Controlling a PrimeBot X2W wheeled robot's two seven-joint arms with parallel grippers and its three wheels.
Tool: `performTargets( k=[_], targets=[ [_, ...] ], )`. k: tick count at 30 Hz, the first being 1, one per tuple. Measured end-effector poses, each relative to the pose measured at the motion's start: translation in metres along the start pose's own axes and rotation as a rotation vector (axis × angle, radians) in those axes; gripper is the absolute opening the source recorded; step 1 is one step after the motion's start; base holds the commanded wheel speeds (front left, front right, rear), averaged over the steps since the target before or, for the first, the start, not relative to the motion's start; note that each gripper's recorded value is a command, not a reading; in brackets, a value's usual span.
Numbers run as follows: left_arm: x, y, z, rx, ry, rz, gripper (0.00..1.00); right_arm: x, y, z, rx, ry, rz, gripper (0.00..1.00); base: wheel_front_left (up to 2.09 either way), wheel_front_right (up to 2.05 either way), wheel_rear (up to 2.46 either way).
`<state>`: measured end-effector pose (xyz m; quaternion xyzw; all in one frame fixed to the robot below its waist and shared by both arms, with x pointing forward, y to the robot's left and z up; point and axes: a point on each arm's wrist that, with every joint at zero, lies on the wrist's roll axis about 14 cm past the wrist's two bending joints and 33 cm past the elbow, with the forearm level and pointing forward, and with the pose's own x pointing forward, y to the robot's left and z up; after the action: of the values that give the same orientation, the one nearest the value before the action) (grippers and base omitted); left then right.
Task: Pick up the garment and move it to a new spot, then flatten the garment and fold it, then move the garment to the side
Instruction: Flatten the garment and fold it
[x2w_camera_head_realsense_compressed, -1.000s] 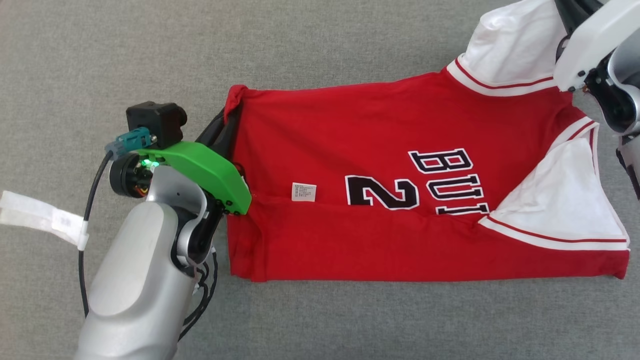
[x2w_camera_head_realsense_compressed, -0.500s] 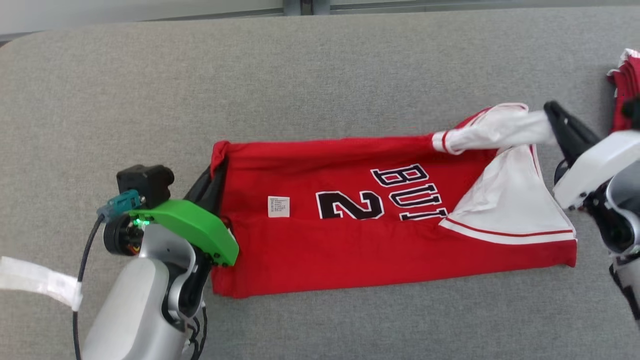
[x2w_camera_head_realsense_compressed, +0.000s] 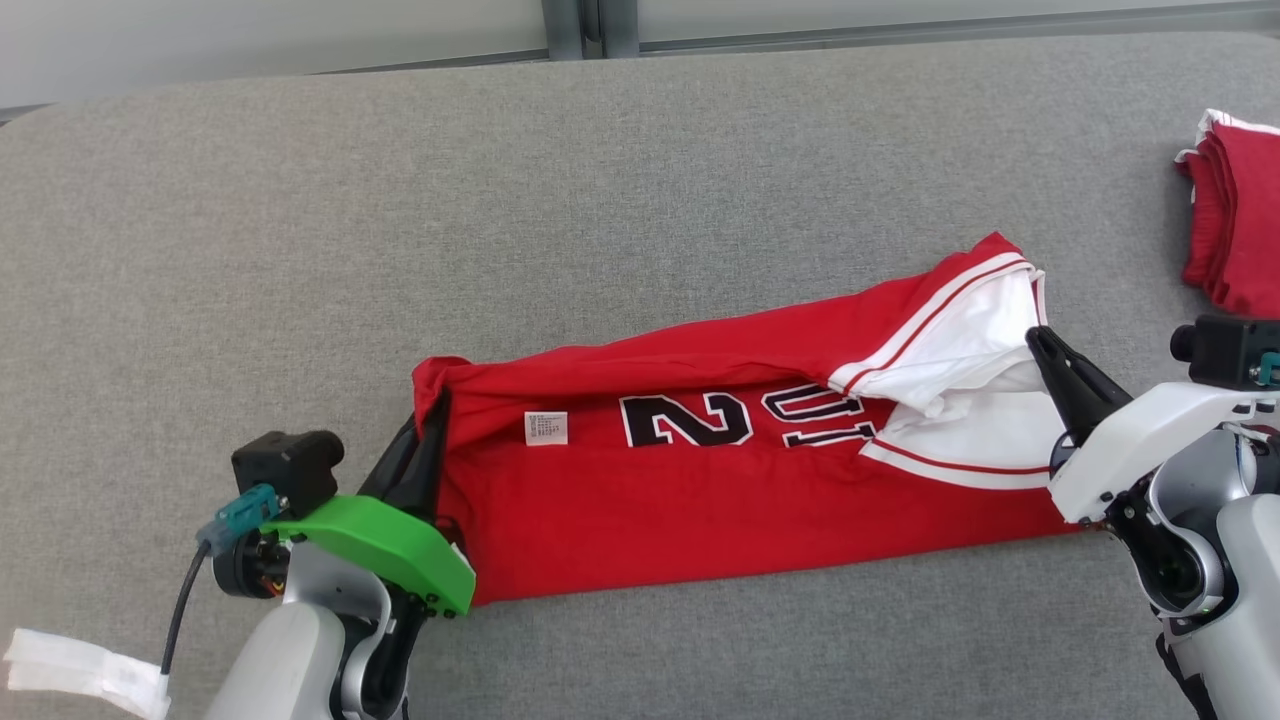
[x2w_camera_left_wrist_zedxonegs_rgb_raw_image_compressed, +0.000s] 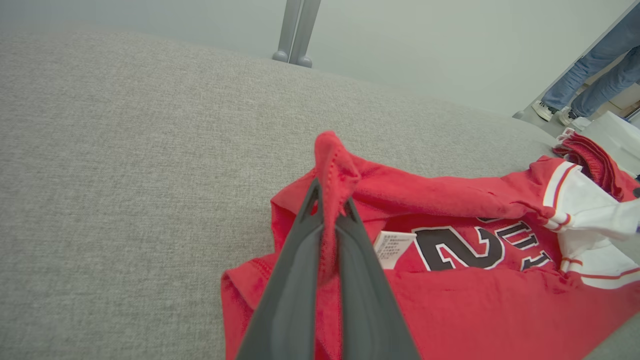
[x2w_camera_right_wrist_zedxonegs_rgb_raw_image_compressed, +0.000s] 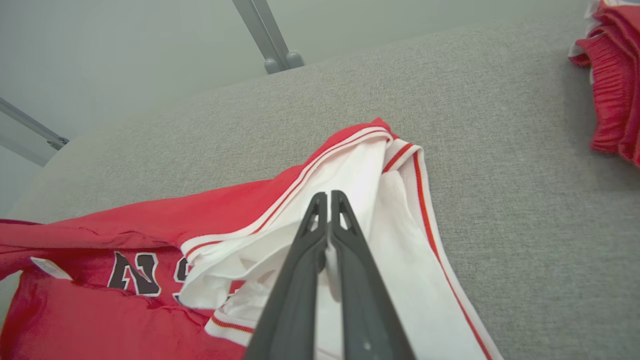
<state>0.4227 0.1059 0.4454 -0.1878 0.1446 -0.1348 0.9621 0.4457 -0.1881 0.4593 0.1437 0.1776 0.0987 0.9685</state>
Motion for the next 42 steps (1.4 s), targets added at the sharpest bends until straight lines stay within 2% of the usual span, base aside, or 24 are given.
performTargets(
  k=[1, 2, 3, 4, 5, 6, 7, 8, 11, 13, 16, 20, 23, 28, 35, 38, 39, 40, 42],
  targets=[
    [-0.001, 0.001, -0.001, 0.001, -0.003, 0.002, 0.00, -0.001, 0.000, 0.000, 0.003, -0.001, -0.001, 0.00, 0.00, 0.00, 0.00],
    [-0.003, 0.001, 0.000, 0.000, -0.015, 0.003, 0.15, -0.002, 0.000, 0.000, 0.008, -0.004, -0.003, 0.00, 0.00, 0.00, 0.00],
    [-0.005, 0.002, 0.000, -0.002, -0.025, 0.005, 0.20, -0.004, -0.001, -0.001, 0.015, -0.003, -0.008, 0.00, 0.00, 0.00, 0.00],
    [-0.006, 0.002, -0.002, -0.004, -0.027, 0.005, 0.76, -0.005, -0.003, -0.003, 0.016, -0.001, -0.017, 0.00, 0.00, 0.00, 0.00],
    [-0.008, 0.001, -0.005, -0.007, -0.028, 0.003, 1.00, -0.007, -0.005, -0.005, 0.014, 0.002, -0.026, 0.00, 0.00, 0.00, 0.00],
    [-0.010, -0.001, -0.009, -0.013, -0.024, -0.003, 1.00, -0.008, -0.008, -0.008, 0.006, 0.010, -0.037, 0.09, 0.00, 0.00, 0.00],
    [-0.012, -0.001, -0.015, -0.019, -0.016, -0.002, 1.00, -0.010, -0.010, -0.012, -0.002, 0.024, -0.046, 0.53, 0.00, 0.00, 0.00],
    [-0.014, -0.002, -0.022, -0.020, 0.000, -0.005, 1.00, -0.012, -0.012, -0.015, -0.009, 0.036, -0.053, 1.00, 0.00, 0.00, 0.00],
    [-0.024, 0.004, -0.040, -0.002, 0.029, 0.019, 1.00, -0.015, -0.017, -0.020, -0.045, 0.058, -0.073, 1.00, 0.00, 0.00, 0.00],
    [-0.031, 0.018, -0.043, -0.002, 0.001, 0.094, 1.00, -0.016, -0.019, -0.017, -0.054, 0.050, -0.080, 1.00, 0.00, 0.00, 0.00],
    [-0.040, 0.038, -0.032, 0.023, -0.067, 0.189, 1.00, -0.015, -0.025, 0.000, -0.078, 0.001, -0.100, 1.00, 0.00, 0.00, 0.00],
    [-0.044, 0.040, -0.002, 0.041, -0.187, 0.241, 1.00, -0.003, -0.032, 0.010, -0.164, 0.005, -0.130, 1.00, 0.00, 0.00, 0.00],
    [-0.049, 0.037, 0.003, 0.063, -0.218, 0.248, 1.00, 0.011, -0.033, -0.008, -0.238, 0.092, -0.136, 1.00, 0.00, 0.00, 0.00],
    [-0.056, 0.035, 0.011, 0.086, -0.249, 0.239, 1.00, 0.023, -0.056, -0.043, -0.330, 0.251, -0.185, 1.00, 0.00, 0.00, 0.00],
    [-0.070, 0.047, 0.014, 0.085, -0.265, 0.287, 1.00, 0.034, -0.065, -0.070, -0.265, 0.328, -0.209, 1.00, 0.00, 0.00, 0.00],
    [-0.071, 0.048, 0.016, 0.085, -0.270, 0.291, 1.00, 0.040, -0.055, -0.078, -0.161, 0.335, -0.195, 1.00, 0.00, 0.00, 0.00],
    [-0.071, 0.047, 0.016, 0.083, -0.271, 0.287, 1.00, 0.041, -0.053, -0.078, -0.126, 0.330, -0.192, 0.35, 0.00, 0.00, 0.00],
    [-0.070, 0.045, 0.017, 0.084, -0.274, 0.281, 1.00, 0.043, -0.049, -0.078, -0.071, 0.323, -0.188, 0.00, 0.00, 0.00, 0.00],
    [-0.070, 0.042, 0.018, 0.090, -0.276, 0.267, 1.00, 0.046, -0.040, -0.078, 0.037, 0.313, -0.167, 0.00, 0.00, 0.00, 0.00]
  ],
)
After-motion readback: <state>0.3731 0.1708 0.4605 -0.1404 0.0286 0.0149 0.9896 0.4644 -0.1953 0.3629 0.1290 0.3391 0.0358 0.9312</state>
